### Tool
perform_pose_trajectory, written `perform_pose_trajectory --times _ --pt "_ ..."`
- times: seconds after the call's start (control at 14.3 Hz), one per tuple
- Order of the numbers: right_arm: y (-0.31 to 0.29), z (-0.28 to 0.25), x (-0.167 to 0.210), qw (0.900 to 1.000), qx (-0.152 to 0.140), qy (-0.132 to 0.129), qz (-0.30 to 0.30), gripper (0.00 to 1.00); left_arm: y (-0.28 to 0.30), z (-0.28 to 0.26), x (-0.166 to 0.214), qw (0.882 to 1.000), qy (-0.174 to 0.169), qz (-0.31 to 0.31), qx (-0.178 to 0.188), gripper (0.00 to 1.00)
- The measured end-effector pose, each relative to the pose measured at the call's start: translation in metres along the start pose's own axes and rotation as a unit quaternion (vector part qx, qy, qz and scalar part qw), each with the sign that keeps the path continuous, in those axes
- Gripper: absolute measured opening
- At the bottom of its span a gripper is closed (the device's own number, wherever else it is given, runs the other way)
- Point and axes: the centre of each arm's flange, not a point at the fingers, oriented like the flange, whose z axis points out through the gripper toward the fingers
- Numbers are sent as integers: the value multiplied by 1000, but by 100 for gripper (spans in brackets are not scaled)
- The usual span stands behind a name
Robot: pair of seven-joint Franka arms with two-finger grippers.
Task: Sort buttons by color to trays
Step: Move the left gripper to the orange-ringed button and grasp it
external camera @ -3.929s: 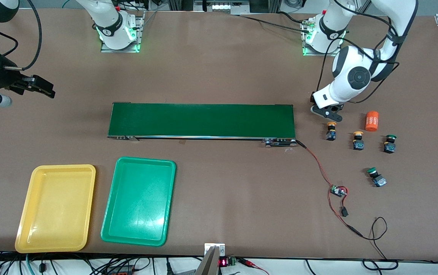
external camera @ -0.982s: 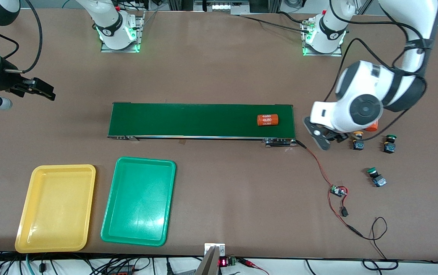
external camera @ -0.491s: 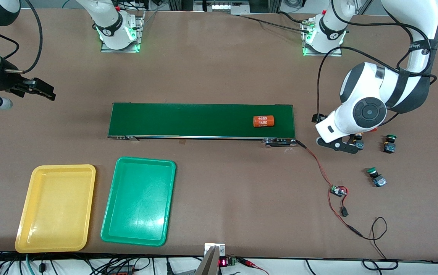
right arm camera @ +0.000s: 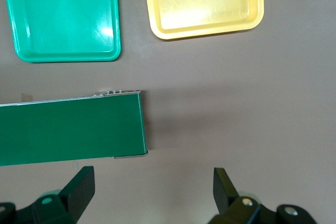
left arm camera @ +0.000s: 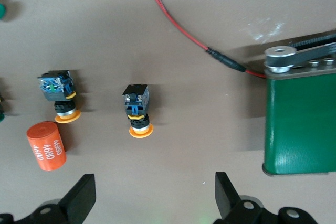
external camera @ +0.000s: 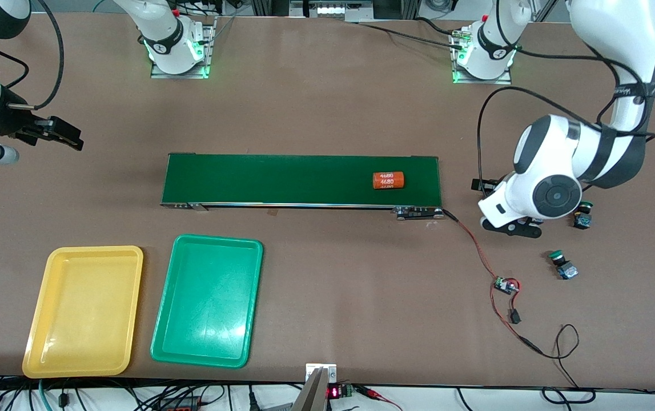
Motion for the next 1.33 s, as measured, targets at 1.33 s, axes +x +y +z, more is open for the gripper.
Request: perform_pose_trajectory --times 1.33 --pt "-5 1 1 1000 0 1 -5 100 -51 166 16 997 62 13 -53 87"
